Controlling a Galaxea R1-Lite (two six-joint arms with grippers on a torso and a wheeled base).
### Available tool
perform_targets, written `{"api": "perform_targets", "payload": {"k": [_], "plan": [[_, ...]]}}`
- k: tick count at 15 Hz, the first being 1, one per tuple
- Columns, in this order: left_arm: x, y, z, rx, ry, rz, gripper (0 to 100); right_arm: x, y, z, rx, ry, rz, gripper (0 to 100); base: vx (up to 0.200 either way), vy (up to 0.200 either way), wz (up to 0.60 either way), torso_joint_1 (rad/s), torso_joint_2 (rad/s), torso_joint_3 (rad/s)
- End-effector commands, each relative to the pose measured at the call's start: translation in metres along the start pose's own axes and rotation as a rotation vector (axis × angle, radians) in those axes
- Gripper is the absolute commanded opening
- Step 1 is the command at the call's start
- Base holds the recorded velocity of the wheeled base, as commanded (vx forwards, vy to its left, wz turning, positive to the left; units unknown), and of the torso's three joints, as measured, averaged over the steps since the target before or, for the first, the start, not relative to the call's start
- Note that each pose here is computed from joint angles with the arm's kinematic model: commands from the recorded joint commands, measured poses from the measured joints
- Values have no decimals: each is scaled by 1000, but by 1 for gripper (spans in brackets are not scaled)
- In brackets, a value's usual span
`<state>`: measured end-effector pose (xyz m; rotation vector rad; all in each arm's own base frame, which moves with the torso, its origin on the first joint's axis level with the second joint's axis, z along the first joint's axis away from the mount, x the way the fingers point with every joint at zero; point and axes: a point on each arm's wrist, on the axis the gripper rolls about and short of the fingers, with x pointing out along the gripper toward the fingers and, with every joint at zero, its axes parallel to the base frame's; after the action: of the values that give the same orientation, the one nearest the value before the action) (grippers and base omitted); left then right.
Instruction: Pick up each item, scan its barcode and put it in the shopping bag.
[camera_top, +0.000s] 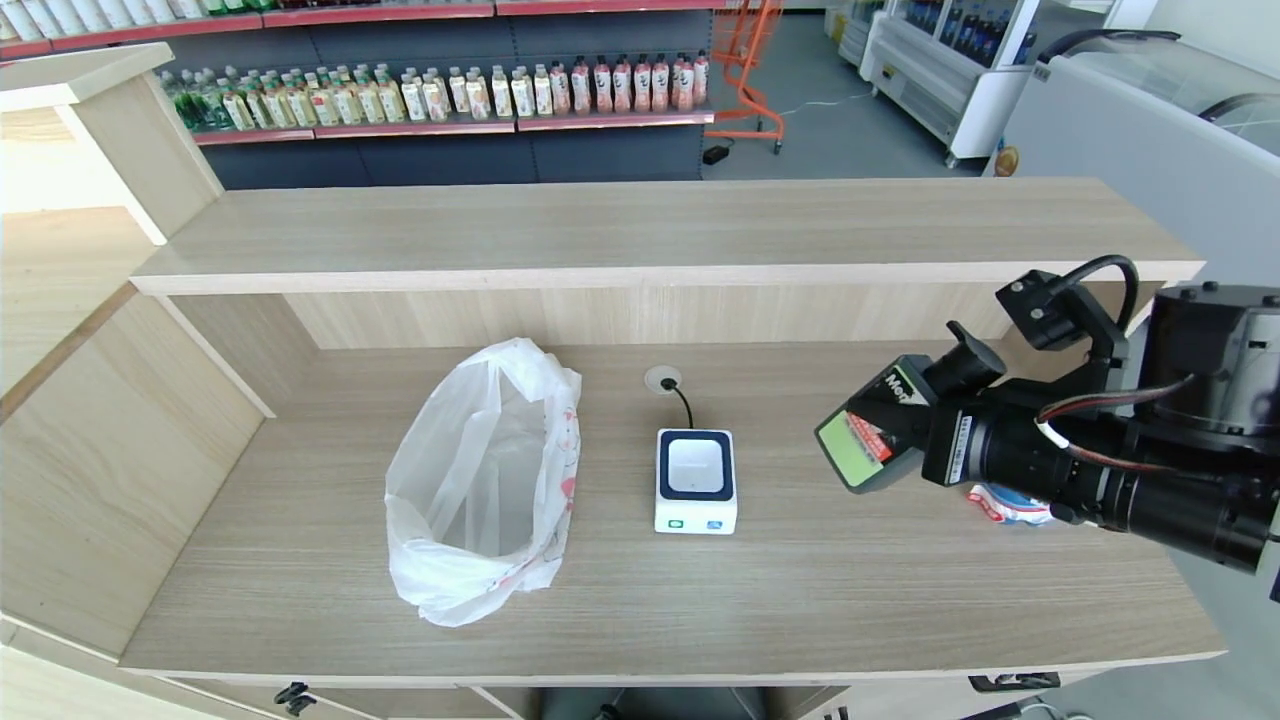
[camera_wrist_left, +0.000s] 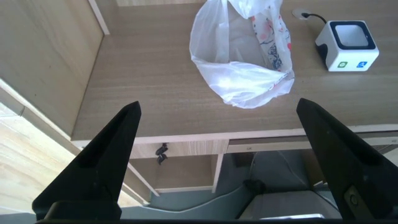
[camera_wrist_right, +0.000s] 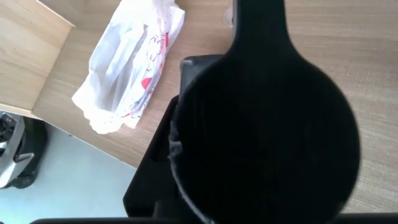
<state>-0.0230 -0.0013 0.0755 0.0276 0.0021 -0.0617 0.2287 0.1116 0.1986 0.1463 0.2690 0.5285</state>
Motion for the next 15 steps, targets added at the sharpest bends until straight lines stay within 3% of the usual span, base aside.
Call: {"api": "perform_targets", "payload": {"k": [1,3,12,15], "plan": [[0,0,0,0,0,0,100,4,1,0,-1,6,6,0,0,0,0,0,0,0],[0,0,0,0,2,0,100,6,1,-2,-1,14,7,0,0,0,0,0,0,0],[0,0,0,-2,0,0,100,22,32,0,123,29,109,0,0,200,0,5,5,2],[0,0,0,-2,2,0,100,46,31,-6,164,67,96,0,0,0,0,0,0,0]]}}
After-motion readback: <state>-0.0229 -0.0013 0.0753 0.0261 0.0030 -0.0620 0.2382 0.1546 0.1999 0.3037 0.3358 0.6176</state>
